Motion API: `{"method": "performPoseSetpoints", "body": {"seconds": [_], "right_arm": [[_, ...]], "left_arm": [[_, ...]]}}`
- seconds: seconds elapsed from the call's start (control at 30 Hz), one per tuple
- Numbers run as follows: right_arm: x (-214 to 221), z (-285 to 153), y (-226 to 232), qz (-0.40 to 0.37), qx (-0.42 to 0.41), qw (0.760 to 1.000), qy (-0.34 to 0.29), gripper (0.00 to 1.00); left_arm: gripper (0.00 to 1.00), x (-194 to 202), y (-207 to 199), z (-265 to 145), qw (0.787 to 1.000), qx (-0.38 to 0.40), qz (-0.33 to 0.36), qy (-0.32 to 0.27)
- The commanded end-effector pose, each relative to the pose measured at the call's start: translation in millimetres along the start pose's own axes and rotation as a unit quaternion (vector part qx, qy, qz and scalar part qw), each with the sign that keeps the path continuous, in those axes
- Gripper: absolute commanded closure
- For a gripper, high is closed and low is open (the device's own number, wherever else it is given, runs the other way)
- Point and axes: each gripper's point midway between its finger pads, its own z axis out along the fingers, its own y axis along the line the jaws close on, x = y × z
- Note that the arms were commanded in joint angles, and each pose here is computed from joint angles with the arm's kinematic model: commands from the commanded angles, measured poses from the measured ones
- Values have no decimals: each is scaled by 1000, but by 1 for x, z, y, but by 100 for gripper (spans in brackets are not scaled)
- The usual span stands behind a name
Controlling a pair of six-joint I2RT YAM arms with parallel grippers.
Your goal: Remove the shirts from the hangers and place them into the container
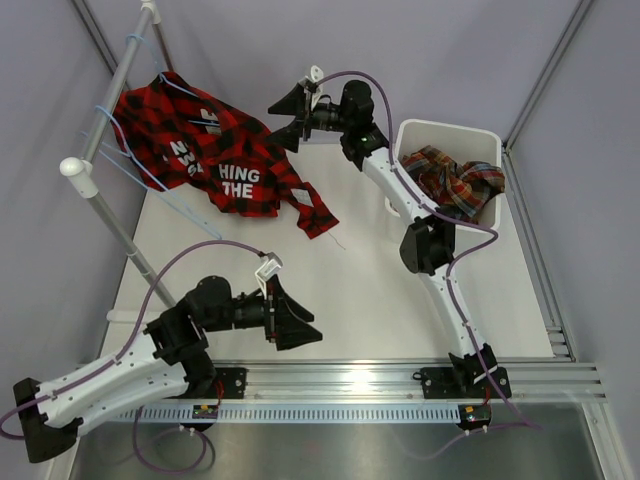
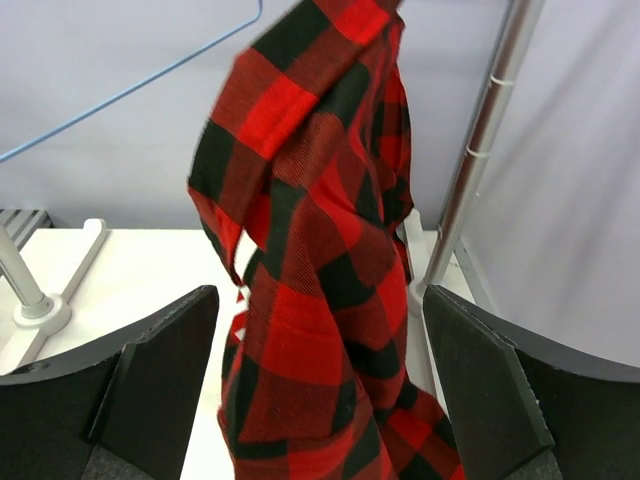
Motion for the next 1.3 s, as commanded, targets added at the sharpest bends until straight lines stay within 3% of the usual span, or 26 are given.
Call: {"method": "performPoseSetpoints", "body": {"seconds": [0.0,0.47,0.97,1.27], "right_arm": [[-33,17,25,-46,-38,998,-33,8],[-49,49,53,-87,-52,993,-53,19],[-24,54,15,-121,26,991,-57,18],[-20,55,4,-129,49,988,-63,33]], "left_arm": [[17,-6,-12,0,999,30,21,-8],[16,-5,-17,-8,999,39,10,-21],[18,-15,-32,-10,997,64,2,-34],[18,-20,-40,-9,997,73,6,-30]]}}
